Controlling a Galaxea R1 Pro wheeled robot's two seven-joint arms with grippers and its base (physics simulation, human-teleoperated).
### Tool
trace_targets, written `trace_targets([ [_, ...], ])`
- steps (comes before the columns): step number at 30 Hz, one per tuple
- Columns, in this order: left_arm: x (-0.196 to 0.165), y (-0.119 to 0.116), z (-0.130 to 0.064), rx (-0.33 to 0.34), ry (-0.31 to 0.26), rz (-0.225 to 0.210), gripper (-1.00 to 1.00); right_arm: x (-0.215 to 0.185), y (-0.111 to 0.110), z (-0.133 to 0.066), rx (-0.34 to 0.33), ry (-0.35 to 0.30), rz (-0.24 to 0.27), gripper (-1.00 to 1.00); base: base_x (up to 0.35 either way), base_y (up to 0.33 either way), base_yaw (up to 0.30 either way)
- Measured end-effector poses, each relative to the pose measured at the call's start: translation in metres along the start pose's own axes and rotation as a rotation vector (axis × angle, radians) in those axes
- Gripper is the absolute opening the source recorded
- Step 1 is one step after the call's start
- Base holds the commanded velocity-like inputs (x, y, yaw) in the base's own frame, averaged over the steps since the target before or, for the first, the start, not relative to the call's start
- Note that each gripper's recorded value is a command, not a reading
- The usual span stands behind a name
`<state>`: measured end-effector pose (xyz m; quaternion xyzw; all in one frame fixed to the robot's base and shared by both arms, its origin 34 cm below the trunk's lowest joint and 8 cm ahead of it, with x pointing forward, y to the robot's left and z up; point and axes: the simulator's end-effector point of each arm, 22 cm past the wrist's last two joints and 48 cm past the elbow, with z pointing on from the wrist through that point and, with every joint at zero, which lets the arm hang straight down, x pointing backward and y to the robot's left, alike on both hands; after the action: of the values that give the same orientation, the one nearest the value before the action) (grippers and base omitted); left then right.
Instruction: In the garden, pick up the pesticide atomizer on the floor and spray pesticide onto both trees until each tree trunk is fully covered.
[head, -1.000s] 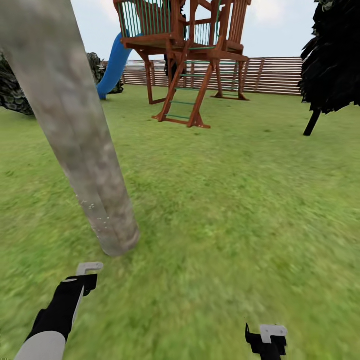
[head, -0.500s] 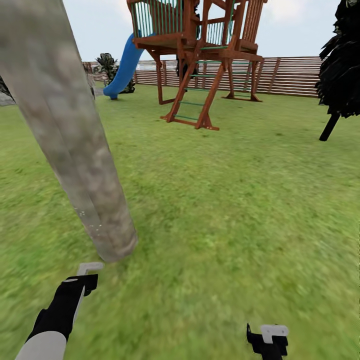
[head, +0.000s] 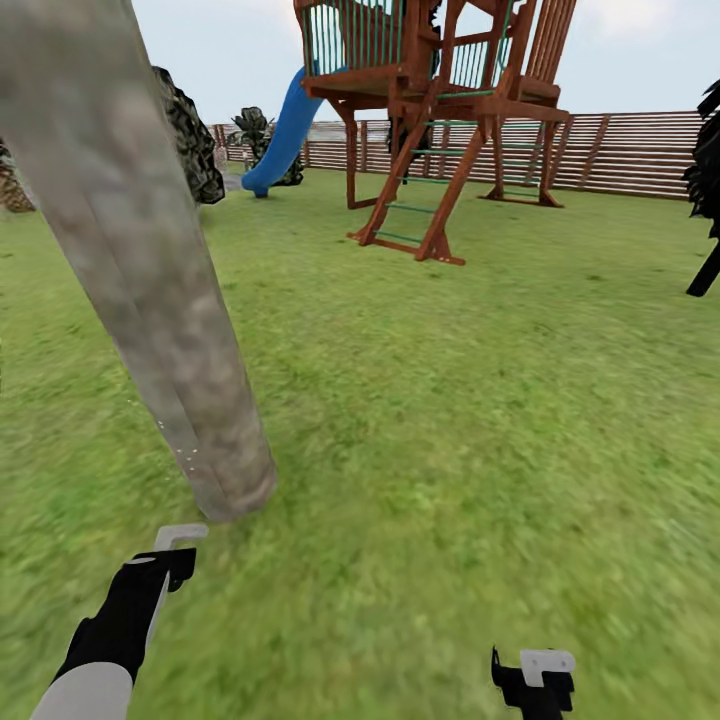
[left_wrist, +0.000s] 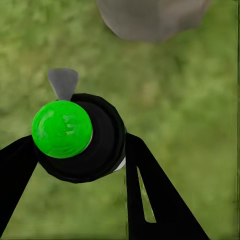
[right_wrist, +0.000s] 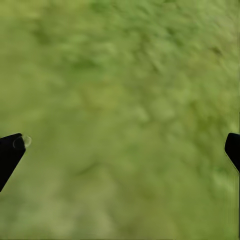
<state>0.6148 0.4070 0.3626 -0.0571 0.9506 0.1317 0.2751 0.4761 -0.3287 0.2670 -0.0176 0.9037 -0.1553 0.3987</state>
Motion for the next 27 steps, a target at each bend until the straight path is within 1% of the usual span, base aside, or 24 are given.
trace_targets([
  [4,0.0,0.0,0.0,0.0,0.0,0.0,-1.0,0.0,0.0,0.0,0.0,0.0,0.0,1.0,0.093,-0.264,0.014],
  [6,0.0,0.0,0.0,0.0,0.0,0.0,-1.0,0.0,0.0,0.0,0.0,0.0,0.0,1.0,0.093,-0.264,0.142],
  [13,0.0,0.0,0.0,-0.001,-0.001,0.001,-1.0,0.0,0.001,0.0,-0.001,0.0,0.001,1.0,0.11,-0.264,0.269],
  [16,-0.002,0.001,0.0,-0.002,-0.003,0.001,-1.0,0.0,0.001,0.0,-0.001,0.0,0.001,1.0,-0.034,-0.265,0.277],
  [21,-0.008,0.0,-0.002,0.0,-0.016,-0.004,-1.0,0.0,0.001,0.0,-0.001,0.0,0.001,1.0,-0.065,-0.075,0.277],
  [22,-0.012,-0.005,-0.002,0.012,-0.018,-0.004,-1.0,0.0,0.001,0.0,-0.001,0.0,0.001,1.0,-0.003,-0.004,0.277],
  [23,-0.02,-0.017,-0.004,0.031,-0.026,0.006,-1.0,0.0,0.001,0.0,-0.001,0.0,0.001,1.0,-0.001,-0.002,0.277],
  [25,-0.052,-0.049,-0.01,0.074,-0.063,0.023,-1.0,0.0,0.001,0.0,-0.001,0.0,0.002,1.0,0.0,-0.001,0.273],
  [27,-0.069,-0.067,-0.015,0.099,-0.058,0.034,-1.0,0.0,0.001,0.0,0.0,0.0,0.002,1.0,0.0,0.0,0.162],
])
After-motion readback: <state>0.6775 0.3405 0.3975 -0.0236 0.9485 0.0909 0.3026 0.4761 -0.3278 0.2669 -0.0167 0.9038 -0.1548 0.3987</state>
